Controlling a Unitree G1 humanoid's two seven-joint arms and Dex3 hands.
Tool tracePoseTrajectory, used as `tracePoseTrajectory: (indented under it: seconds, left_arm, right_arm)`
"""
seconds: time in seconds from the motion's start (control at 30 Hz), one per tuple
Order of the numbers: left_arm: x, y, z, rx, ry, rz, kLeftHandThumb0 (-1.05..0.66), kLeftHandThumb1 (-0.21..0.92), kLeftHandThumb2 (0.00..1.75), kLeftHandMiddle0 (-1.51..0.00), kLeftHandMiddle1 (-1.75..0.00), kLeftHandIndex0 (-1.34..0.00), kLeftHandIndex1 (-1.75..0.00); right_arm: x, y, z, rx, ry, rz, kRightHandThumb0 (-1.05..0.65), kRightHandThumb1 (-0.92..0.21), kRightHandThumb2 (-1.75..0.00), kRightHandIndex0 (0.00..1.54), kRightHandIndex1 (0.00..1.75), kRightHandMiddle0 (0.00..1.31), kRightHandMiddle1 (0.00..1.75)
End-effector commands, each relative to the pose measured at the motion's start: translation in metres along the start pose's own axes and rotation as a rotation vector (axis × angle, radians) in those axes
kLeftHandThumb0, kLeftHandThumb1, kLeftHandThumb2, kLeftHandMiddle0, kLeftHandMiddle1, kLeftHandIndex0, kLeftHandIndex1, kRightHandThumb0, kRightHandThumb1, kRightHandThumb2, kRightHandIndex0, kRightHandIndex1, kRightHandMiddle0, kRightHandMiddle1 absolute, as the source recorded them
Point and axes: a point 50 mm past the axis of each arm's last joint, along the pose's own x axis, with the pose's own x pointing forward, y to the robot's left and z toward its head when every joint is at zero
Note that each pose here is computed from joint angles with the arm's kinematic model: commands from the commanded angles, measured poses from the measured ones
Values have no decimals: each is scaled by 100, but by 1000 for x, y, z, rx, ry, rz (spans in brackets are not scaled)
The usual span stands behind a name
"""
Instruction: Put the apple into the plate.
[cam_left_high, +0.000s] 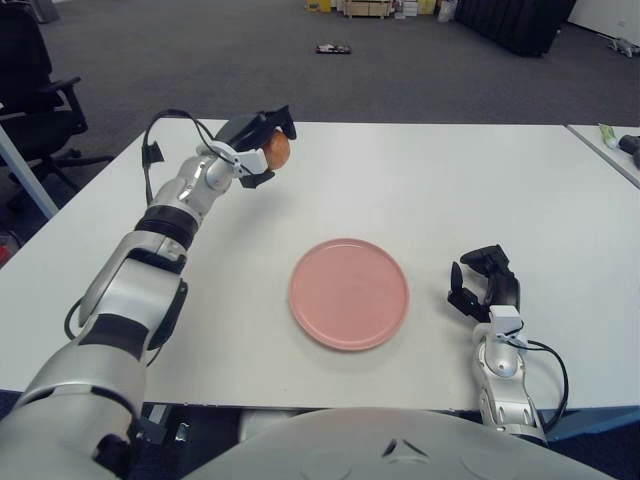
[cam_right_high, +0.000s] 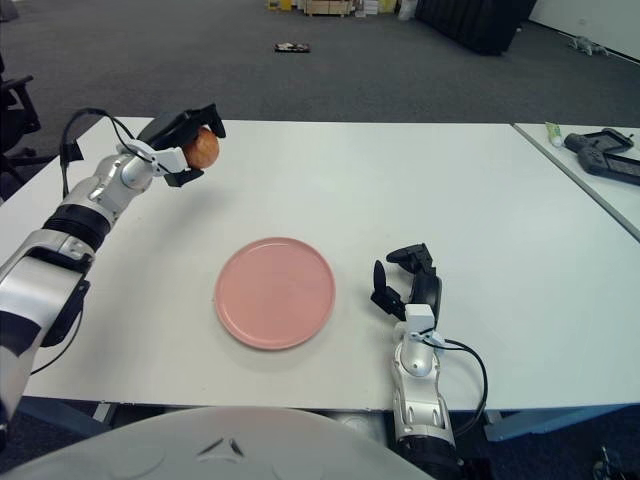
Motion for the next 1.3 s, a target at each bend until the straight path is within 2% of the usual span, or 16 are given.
tracePoseTrajectory:
  seconds: [0.0,0.1,0.27,0.43,0.6,0.8,1.03,1.17,1.27]
  left_arm:
    - [-11,0,16,-49,-99,0,0,4,160,-85,-163,-60,-175]
    - [-15,-2,25,-66,-147,-7,0,2,161,-89,-159,-61,-175]
    - [-32,-18,55,-86,-282,-53,0,-1,163,-92,-156,-64,-175]
    - [-43,-28,71,-96,-368,-124,0,-2,165,-92,-158,-64,-175]
    - [-57,-48,93,-140,-470,-230,0,-2,166,-91,-161,-64,-175]
    - [-59,-56,101,-169,-542,-345,0,-1,165,-90,-162,-63,-175]
    - [-61,-73,108,-171,-614,-503,0,0,164,-89,-163,-62,-175]
    - [-64,-88,113,-126,-673,-598,0,2,162,-88,-162,-61,-175]
    - [-65,-91,114,-107,-698,-623,0,2,162,-88,-161,-61,-175]
  right_arm:
    - [4,1,5,13,-15,-4,-41,-56,-102,71,140,42,175]
    - [4,2,5,12,-13,-9,-41,-56,-102,71,139,42,175]
    - [4,3,5,19,-17,-7,-41,-56,-102,69,137,42,175]
    - [5,4,6,18,-28,-1,-41,-55,-103,69,137,43,175]
    - [5,4,6,24,-30,3,-41,-56,-102,69,138,42,175]
    - [5,4,6,26,-37,9,-40,-57,-101,67,139,42,175]
    - [4,4,5,19,-39,13,-40,-58,-99,66,142,41,175]
    - [3,3,4,15,-34,11,-40,-58,-99,67,143,40,175]
    - [3,3,3,12,-31,9,-40,-59,-99,67,143,40,175]
